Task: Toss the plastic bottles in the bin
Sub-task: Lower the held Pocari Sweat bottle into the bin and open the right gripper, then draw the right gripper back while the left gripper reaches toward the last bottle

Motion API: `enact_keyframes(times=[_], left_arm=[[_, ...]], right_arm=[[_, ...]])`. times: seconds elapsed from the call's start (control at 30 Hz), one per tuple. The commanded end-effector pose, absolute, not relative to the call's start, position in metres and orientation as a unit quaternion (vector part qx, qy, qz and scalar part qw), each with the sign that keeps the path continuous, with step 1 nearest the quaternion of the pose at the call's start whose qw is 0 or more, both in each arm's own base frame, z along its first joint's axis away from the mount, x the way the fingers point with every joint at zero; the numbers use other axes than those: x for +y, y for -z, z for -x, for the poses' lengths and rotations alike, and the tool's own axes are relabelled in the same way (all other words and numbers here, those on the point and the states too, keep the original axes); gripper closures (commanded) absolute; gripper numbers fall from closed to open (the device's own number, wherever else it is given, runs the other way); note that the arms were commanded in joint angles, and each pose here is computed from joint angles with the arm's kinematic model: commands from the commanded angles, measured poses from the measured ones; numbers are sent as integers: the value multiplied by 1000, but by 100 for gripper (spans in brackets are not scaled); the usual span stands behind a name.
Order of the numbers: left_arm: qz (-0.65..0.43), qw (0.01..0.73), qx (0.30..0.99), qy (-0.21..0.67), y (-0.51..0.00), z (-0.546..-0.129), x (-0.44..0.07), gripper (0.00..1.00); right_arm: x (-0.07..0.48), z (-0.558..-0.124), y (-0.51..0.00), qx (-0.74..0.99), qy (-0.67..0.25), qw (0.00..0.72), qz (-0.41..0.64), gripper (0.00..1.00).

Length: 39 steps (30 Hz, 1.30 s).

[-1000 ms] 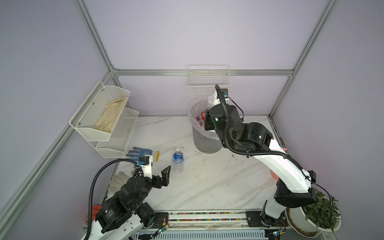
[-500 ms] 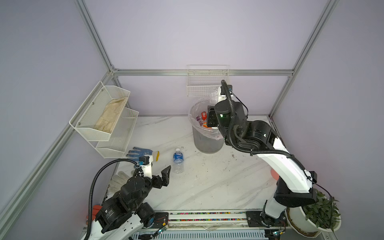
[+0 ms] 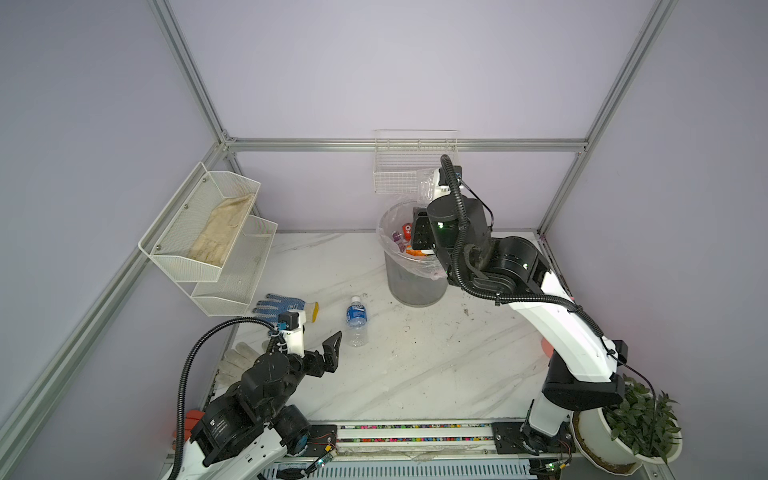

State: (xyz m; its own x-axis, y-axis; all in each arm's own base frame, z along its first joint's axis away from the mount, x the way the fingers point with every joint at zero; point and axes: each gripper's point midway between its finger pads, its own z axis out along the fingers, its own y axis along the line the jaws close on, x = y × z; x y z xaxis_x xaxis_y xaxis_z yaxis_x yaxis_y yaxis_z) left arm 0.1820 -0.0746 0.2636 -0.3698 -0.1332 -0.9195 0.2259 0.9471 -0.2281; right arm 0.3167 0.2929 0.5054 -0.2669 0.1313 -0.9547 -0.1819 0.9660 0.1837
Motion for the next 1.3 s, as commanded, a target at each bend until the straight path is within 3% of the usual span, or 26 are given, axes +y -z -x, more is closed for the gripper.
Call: enact_keyframes(times=[0.0,0.17,0.23,0.27,0.33,0.37,0.67,1.27], left_arm=[[-26,560,812,162,-259,-186,-78,0],[-27,561,812,162,-260,-186,-78,0],[-27,561,812,162,-260,-186,-78,0],[-27,561,811,162,-260,-186,-78,0],[-26,562,810,163,-261,-185,-78,0],[-26,562,810,163,-260,-185,-78,0],[-29,560,812,163,-260,-186,-79,0],[-26,554,817,158,-256,-188,-80,0]], right_arm=[[297,-333,-503,788,-139,600,22,63],[306,-377,-468,812,-138,566,36,62],[312,-402,-436,832,-138,535,48,56],[316,-411,-420,842,-140,517,55,44],[319,-418,-403,853,-130,502,60,7],[319,-419,-402,854,-125,501,62,3],[295,-403,-427,836,-138,529,35,3],[267,-350,-427,823,-195,530,57,3]])
